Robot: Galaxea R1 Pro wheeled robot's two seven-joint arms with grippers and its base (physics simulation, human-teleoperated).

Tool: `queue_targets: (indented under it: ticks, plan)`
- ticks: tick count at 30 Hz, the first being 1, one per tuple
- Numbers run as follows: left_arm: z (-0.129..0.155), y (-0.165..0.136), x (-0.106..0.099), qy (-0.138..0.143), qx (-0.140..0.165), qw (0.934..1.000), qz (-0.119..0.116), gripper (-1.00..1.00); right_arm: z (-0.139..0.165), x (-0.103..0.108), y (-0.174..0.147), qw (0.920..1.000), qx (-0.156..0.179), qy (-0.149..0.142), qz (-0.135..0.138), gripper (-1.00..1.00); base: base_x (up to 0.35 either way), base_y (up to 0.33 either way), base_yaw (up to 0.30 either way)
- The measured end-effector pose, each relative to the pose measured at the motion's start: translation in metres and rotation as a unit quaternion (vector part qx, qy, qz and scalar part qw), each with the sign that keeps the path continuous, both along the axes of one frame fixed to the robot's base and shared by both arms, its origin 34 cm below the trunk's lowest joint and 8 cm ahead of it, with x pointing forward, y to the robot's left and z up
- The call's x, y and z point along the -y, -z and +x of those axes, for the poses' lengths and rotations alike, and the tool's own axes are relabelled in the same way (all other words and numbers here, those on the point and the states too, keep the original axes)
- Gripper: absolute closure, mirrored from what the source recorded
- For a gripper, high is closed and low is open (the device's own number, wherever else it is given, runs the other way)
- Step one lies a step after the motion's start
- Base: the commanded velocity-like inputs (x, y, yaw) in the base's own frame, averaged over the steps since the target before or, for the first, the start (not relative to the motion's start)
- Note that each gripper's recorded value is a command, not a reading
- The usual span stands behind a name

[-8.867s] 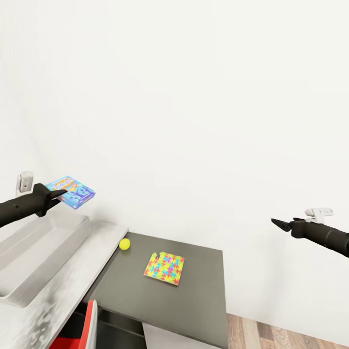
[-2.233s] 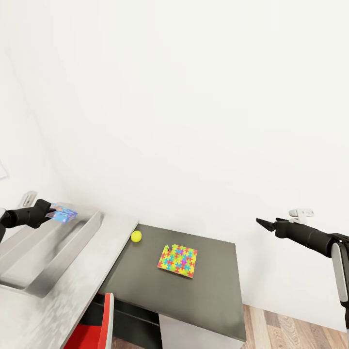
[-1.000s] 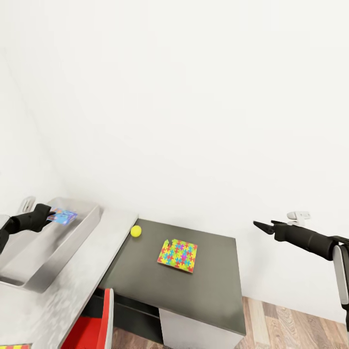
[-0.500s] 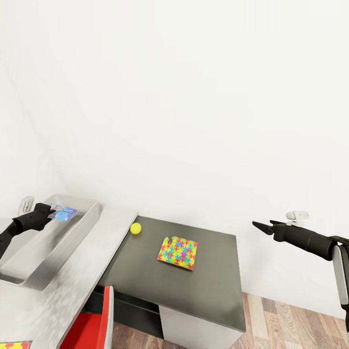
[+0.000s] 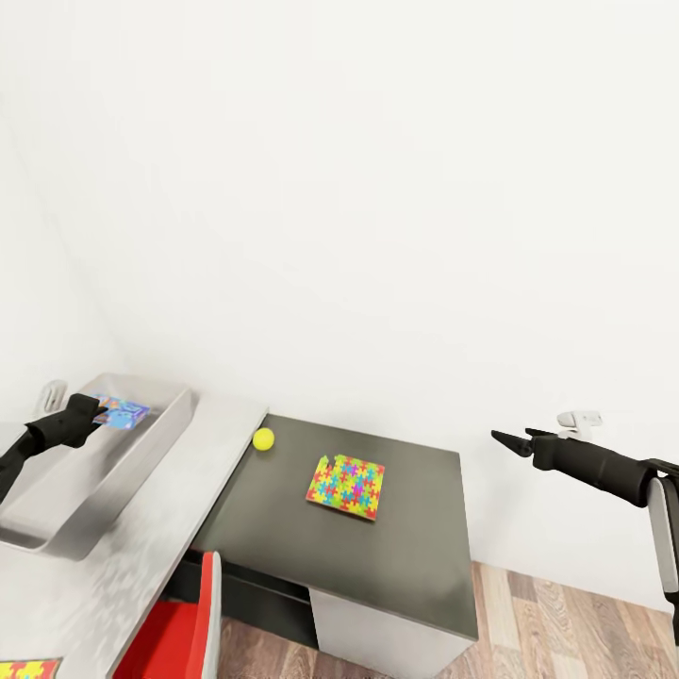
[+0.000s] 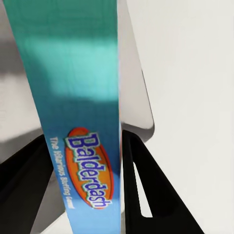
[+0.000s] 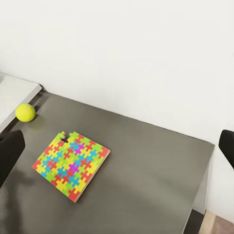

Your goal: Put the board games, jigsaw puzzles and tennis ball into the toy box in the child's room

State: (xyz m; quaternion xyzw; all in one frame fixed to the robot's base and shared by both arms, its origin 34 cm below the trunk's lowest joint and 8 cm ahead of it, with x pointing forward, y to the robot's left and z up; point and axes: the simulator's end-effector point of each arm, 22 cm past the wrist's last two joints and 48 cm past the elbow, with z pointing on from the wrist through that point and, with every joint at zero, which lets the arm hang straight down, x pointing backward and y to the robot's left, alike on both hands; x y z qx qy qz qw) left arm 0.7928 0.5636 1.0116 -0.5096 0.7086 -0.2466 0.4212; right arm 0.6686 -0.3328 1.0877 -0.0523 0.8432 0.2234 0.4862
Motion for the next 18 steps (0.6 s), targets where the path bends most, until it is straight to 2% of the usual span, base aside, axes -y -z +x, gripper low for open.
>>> queue_targets:
  ticks: [18]
  plan:
    - [-0.005,0.023,-0.014,-0.021,-0.016,0.9996,0.013,1.0,0.002,0.001,0.016,0.9999,-0.014,0.0,-0.001,-1.0,0.0,0.0,0.0]
